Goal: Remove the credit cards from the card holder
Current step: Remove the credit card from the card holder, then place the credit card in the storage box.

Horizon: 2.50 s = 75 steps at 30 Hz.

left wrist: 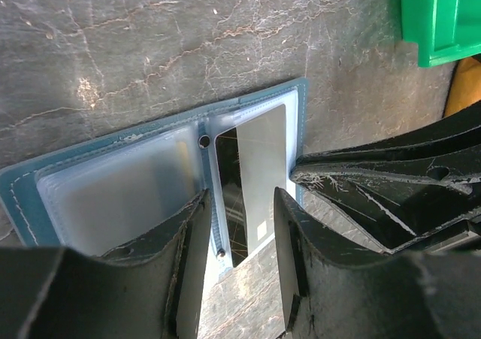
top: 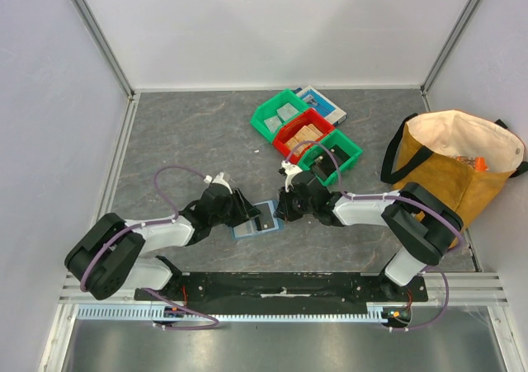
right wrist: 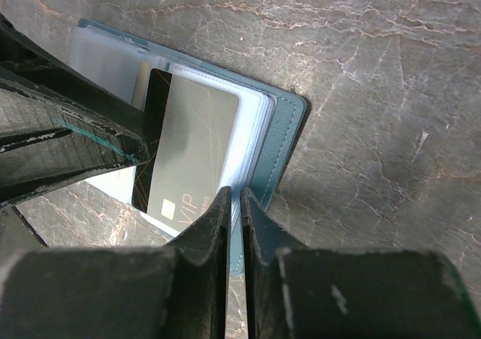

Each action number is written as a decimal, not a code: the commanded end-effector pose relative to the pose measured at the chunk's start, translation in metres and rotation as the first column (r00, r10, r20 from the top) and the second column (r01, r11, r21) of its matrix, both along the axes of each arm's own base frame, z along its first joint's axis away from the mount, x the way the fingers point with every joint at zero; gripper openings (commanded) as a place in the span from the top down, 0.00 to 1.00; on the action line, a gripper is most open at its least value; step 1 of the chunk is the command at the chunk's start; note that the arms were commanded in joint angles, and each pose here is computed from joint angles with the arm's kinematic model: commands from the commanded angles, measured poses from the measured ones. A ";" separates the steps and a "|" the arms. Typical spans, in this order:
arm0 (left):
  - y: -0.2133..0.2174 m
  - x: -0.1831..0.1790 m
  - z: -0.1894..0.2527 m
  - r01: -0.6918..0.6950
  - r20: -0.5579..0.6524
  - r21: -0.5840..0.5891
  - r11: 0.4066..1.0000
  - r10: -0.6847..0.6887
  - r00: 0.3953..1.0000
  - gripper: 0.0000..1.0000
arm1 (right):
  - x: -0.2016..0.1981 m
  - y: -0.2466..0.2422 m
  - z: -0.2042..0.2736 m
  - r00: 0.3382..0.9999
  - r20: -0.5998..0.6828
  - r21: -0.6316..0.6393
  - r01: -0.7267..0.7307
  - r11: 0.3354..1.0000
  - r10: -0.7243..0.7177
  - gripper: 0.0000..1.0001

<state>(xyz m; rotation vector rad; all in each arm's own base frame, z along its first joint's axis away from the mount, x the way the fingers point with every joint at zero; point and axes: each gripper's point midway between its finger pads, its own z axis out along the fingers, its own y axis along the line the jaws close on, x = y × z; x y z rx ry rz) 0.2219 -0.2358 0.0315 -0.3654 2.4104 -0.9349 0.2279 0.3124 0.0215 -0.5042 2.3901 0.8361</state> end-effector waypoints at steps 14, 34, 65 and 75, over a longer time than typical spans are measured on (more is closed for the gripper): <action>0.001 -0.005 -0.005 -0.033 -0.004 -0.092 0.995 0.033 0.999 0.79 | -0.014 -0.009 -0.020 0.998 -0.058 -0.036 -0.022 0.999 0.020 0.86; 0.000 -0.010 0.004 -0.012 0.013 -0.154 0.988 0.014 1.000 0.98 | -0.015 -0.008 -0.021 0.997 -0.073 -0.031 -0.026 0.999 0.024 0.88; 0.074 -0.025 0.055 -0.101 0.163 0.139 0.985 0.078 0.984 0.98 | -0.001 -0.013 0.036 0.998 0.056 0.009 0.003 1.000 -0.004 0.80; 0.054 -0.031 0.115 0.145 0.295 0.185 0.972 -0.196 0.935 0.98 | -0.009 -0.014 0.113 0.967 0.237 0.092 -0.119 0.989 0.095 0.56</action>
